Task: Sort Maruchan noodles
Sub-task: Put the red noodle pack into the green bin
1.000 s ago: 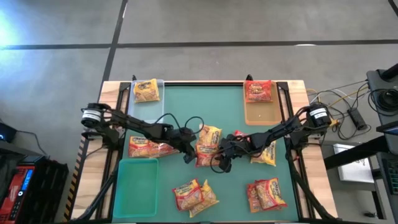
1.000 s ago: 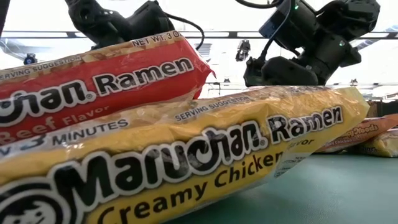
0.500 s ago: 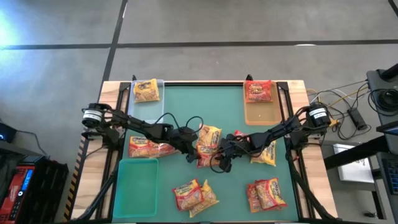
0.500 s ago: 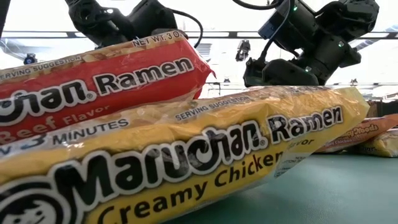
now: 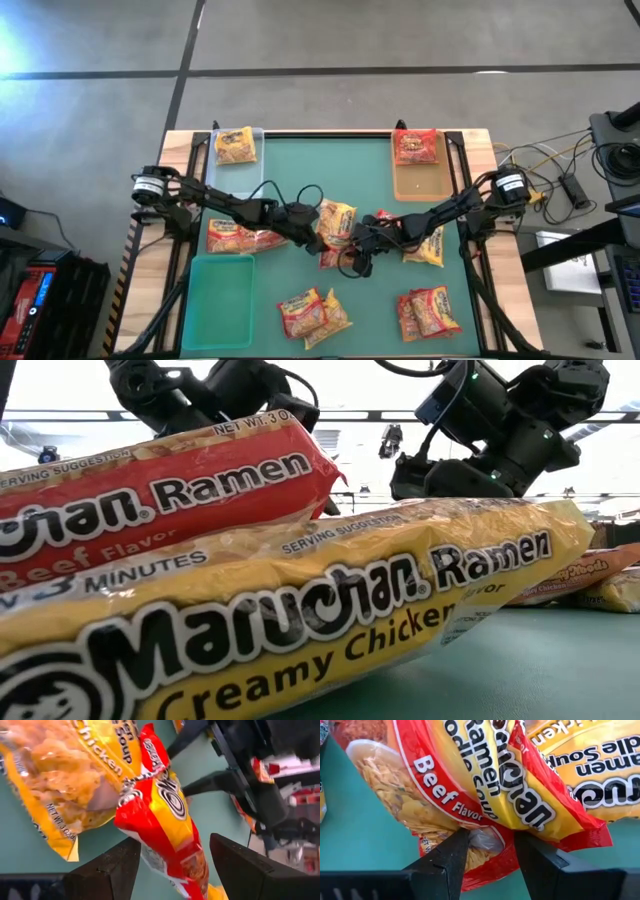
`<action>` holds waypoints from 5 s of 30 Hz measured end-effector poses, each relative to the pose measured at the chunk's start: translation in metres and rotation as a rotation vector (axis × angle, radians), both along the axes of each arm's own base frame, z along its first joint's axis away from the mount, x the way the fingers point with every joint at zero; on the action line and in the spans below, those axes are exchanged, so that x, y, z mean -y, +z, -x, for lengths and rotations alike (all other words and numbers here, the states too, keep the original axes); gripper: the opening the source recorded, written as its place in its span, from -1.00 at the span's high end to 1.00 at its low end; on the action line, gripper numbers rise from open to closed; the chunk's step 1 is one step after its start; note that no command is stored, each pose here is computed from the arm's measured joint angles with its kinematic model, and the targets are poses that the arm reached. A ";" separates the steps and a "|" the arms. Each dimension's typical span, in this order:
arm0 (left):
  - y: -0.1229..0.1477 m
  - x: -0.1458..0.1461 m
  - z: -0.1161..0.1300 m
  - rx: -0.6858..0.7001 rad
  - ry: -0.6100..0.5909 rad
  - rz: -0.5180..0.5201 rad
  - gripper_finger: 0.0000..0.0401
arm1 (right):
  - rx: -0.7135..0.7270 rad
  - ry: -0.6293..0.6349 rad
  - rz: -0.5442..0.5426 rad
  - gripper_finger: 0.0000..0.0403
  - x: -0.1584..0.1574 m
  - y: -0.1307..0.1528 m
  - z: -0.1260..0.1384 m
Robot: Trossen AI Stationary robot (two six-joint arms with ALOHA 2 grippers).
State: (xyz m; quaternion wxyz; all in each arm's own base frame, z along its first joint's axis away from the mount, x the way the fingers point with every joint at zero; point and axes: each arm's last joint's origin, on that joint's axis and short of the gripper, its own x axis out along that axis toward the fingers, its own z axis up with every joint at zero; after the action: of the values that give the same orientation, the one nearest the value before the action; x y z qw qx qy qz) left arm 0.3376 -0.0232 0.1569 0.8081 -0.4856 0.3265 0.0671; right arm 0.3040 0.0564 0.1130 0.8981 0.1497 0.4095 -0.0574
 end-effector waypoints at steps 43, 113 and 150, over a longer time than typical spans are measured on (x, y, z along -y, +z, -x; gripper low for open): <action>-0.020 0.003 -0.004 -0.073 -0.149 -0.042 0.55 | 0.092 0.156 -0.091 0.22 -0.009 0.028 -0.009; 0.085 0.076 0.209 -0.649 -0.331 -0.447 0.35 | 0.135 0.178 0.002 0.24 -0.003 0.057 0.002; 0.091 0.071 0.217 -0.794 -0.348 -0.393 0.24 | 0.138 0.144 0.009 0.26 0.009 0.057 0.000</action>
State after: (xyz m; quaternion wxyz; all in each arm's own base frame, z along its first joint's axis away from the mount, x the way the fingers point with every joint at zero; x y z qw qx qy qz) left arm 0.1202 -0.0946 0.2475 0.6966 -0.1985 0.6677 0.1718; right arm 0.3041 0.0472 0.1699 0.9266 0.1193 0.3561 0.0161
